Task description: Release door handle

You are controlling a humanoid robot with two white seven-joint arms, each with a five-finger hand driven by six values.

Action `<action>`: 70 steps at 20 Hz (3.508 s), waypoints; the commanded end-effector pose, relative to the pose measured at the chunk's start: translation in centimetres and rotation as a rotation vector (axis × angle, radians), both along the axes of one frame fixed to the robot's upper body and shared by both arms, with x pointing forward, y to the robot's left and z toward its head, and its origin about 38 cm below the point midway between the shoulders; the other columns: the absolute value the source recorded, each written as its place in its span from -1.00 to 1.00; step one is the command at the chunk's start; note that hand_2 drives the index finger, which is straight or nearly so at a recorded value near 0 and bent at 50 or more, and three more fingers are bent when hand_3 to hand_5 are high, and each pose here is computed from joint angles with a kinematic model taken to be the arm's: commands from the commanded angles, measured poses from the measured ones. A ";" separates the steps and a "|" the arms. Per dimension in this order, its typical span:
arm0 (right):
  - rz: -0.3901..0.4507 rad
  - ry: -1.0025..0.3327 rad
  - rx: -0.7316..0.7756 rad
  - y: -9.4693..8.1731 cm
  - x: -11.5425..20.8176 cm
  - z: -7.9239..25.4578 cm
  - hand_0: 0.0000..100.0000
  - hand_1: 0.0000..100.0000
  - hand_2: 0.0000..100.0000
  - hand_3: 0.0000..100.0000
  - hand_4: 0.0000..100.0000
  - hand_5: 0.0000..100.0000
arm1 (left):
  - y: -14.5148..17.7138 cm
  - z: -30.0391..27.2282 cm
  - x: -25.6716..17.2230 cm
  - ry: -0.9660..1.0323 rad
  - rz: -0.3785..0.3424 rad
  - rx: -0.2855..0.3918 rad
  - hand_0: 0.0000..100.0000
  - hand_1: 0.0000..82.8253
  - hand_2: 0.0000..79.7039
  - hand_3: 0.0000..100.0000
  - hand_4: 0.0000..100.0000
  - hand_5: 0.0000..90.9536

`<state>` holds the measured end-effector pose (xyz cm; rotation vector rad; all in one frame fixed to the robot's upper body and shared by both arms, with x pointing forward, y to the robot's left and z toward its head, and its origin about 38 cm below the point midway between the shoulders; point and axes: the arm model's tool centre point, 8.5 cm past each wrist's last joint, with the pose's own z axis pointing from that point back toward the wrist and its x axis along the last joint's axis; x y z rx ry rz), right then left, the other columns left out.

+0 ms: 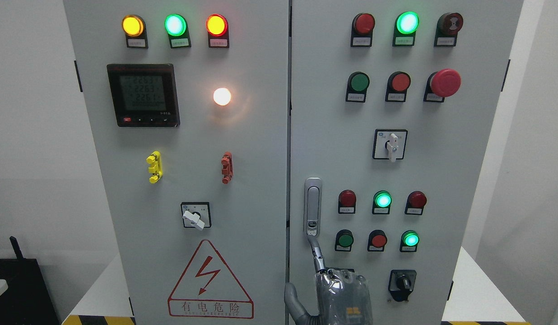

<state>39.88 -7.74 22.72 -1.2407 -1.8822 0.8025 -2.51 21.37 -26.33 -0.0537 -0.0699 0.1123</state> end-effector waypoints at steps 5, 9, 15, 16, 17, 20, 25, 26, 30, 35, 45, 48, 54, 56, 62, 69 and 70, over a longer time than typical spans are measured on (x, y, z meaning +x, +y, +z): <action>-0.003 0.002 -0.012 0.1 0.8 0.3 -0.20 -0.26 -0.92 1.00 1.00 0.99 | 0.0 0.0 0.5 -0.016 -0.012 -0.001 -0.76 -0.06 -1.00 -1.00 -1.00 -1.00; -0.012 0.005 -0.003 -0.2 0.9 0.2 -0.20 -0.27 -0.92 1.00 1.00 0.99 | 0.0 0.0 0.5 -0.016 -0.012 -0.001 -0.76 -0.06 -1.00 -1.00 -1.00 -1.00; -0.017 0.004 -0.001 -0.4 1.0 0.4 -0.21 -0.27 -0.92 1.00 1.00 0.99 | 0.0 0.0 0.5 -0.016 -0.014 -0.001 -0.76 -0.06 -1.00 -1.00 -1.00 -1.00; -0.017 0.006 -0.001 -0.4 1.0 0.3 -0.21 -0.27 -0.92 1.00 1.00 0.99 | 0.0 0.0 0.5 -0.016 -0.012 -0.001 -0.76 -0.06 -1.00 -1.00 -1.00 -1.00; -0.017 0.007 -0.002 -0.4 1.0 0.3 -0.21 -0.27 -0.92 1.00 1.00 0.99 | 0.0 0.0 0.5 -0.016 -0.012 -0.001 -0.76 -0.06 -1.00 -1.00 -1.00 -1.00; -0.017 0.015 -0.006 -0.3 1.1 0.1 -0.21 -0.27 -0.92 1.00 1.00 0.99 | 0.0 0.0 0.5 -0.016 -0.012 -0.001 -0.76 -0.06 -1.00 -1.00 -1.00 -1.00; -0.018 0.021 -0.005 -0.4 1.2 -0.1 -0.21 -0.27 -0.91 1.00 1.00 0.99 | 0.0 0.0 0.5 -0.016 -0.012 -0.001 -0.76 -0.06 -1.00 -1.00 -1.00 -1.00; -0.018 0.021 -0.005 -0.4 1.2 -0.1 -0.21 -0.27 -0.91 1.00 1.00 0.99 | 0.0 0.0 0.5 -0.016 -0.012 -0.001 -0.76 -0.06 -1.00 -1.00 -1.00 -1.00; -0.023 0.029 -0.007 -0.5 1.3 -0.4 -0.21 -0.27 -0.90 1.00 1.00 0.99 | 0.0 0.0 0.5 -0.016 -0.012 -0.001 -0.76 -0.06 -1.00 -1.00 -1.00 -1.00; -0.024 0.032 -0.008 -0.5 1.4 -0.5 -0.21 -0.27 -0.89 1.00 1.00 0.99 | 0.0 0.0 0.5 -0.016 -0.014 -0.001 -0.76 -0.06 -1.00 -1.00 -1.00 -1.00; -0.017 0.027 -0.008 -0.4 1.5 -0.2 -0.21 -0.27 -0.84 1.00 1.00 0.99 | 0.0 0.0 0.5 -0.016 -0.012 -0.001 -0.76 -0.06 -1.00 -1.00 -1.00 -1.00; -0.016 0.032 -0.014 -0.4 1.8 -0.2 -0.21 -0.27 -0.84 1.00 1.00 0.99 | 0.0 0.0 0.5 -0.016 -0.012 -0.001 -0.76 -0.06 -1.00 -1.00 -1.00 -1.00; -0.015 0.038 -0.016 -0.3 1.9 -0.1 -0.21 -0.26 -0.83 1.00 1.00 0.99 | 0.0 0.0 0.5 -0.016 -0.014 -0.001 -0.76 -0.06 -1.00 -1.00 -1.00 -1.00; -0.015 0.041 -0.016 -0.3 1.9 -0.2 -0.21 -0.26 -0.83 1.00 1.00 0.98 | 0.0 0.0 0.5 -0.016 -0.012 -0.001 -0.76 -0.06 -1.00 -1.00 -1.00 -1.00; -0.013 0.042 -0.017 -0.3 1.9 -0.3 -0.21 -0.26 -0.82 1.00 1.00 0.98 | 0.0 0.0 0.5 -0.016 -0.012 -0.001 -0.76 -0.06 -1.00 -1.00 -1.00 -1.00; -0.013 0.048 -0.016 -0.3 1.8 -0.5 -0.21 -0.26 -0.81 1.00 1.00 0.98 | 0.0 0.0 0.5 -0.016 -0.012 -0.001 -0.76 -0.06 -1.00 -1.00 -1.00 -1.00; -0.014 0.048 -0.017 -0.3 1.8 -0.5 -0.21 -0.26 -0.81 1.00 1.00 0.98 | 0.0 0.0 0.5 -0.016 -0.012 -0.001 -0.76 -0.06 -1.00 -1.00 -1.00 -1.00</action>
